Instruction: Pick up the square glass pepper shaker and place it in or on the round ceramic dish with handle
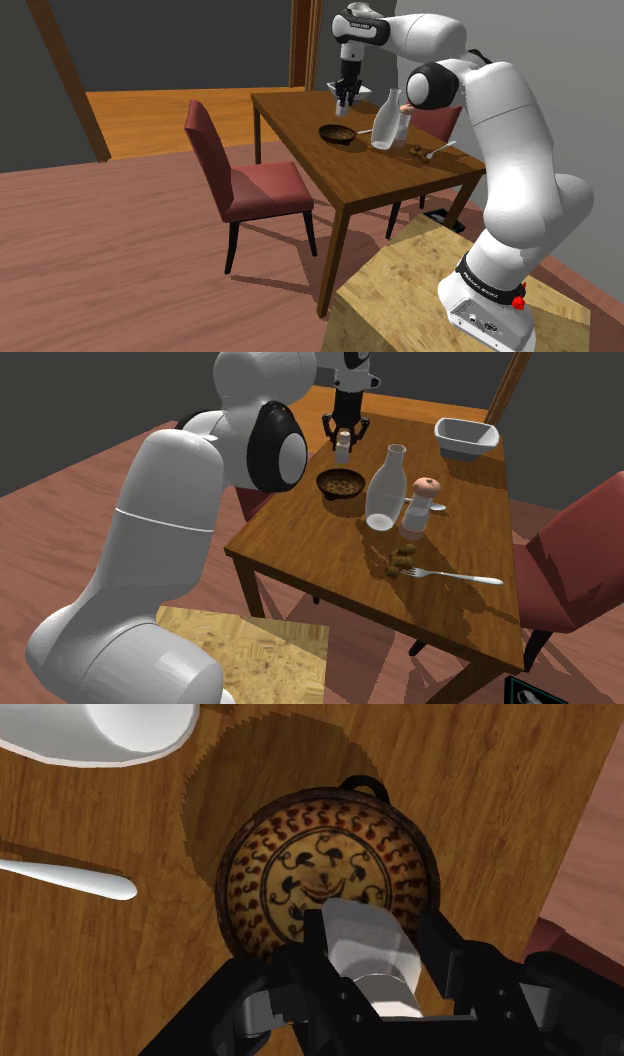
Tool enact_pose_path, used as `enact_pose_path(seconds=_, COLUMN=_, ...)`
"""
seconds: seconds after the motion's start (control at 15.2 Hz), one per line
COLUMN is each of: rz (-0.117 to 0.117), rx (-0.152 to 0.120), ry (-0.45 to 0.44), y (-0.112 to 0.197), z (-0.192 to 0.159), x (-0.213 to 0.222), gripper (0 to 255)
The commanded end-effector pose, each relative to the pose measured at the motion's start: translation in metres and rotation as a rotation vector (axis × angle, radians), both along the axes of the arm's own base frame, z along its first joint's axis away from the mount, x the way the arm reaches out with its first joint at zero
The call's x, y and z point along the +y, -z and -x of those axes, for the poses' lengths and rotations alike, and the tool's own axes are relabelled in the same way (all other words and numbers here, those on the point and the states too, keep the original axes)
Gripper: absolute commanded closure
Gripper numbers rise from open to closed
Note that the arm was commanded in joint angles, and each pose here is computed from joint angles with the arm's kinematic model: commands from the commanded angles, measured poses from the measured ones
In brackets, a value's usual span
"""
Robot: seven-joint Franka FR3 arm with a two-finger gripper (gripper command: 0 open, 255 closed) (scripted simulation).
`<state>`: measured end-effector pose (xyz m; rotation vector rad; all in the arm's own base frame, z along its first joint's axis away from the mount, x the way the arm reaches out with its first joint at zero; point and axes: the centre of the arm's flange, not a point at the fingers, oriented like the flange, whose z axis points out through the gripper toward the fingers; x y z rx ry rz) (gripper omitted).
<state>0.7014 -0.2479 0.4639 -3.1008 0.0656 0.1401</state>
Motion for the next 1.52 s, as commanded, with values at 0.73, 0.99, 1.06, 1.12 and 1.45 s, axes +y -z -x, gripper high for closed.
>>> enact_pose_path(seconds=0.73, rz=0.001, rx=-0.002, ry=0.000, y=0.071, z=-0.002, x=-0.002, gripper=255)
enact_pose_path(seconds=0.99, rz=0.001, rx=-0.002, ry=0.000, y=0.071, z=-0.002, x=-0.002, gripper=255)
enact_pose_path(seconds=1.06, rz=0.001, rx=-0.002, ry=0.000, y=0.071, z=-0.002, x=-0.002, gripper=255)
enact_pose_path(seconds=1.12, rz=0.001, rx=-0.002, ry=0.000, y=0.071, z=-0.002, x=-0.002, gripper=255)
enact_pose_path(seconds=1.45, rz=0.001, rx=-0.002, ry=0.000, y=0.071, z=-0.002, x=-0.002, gripper=0)
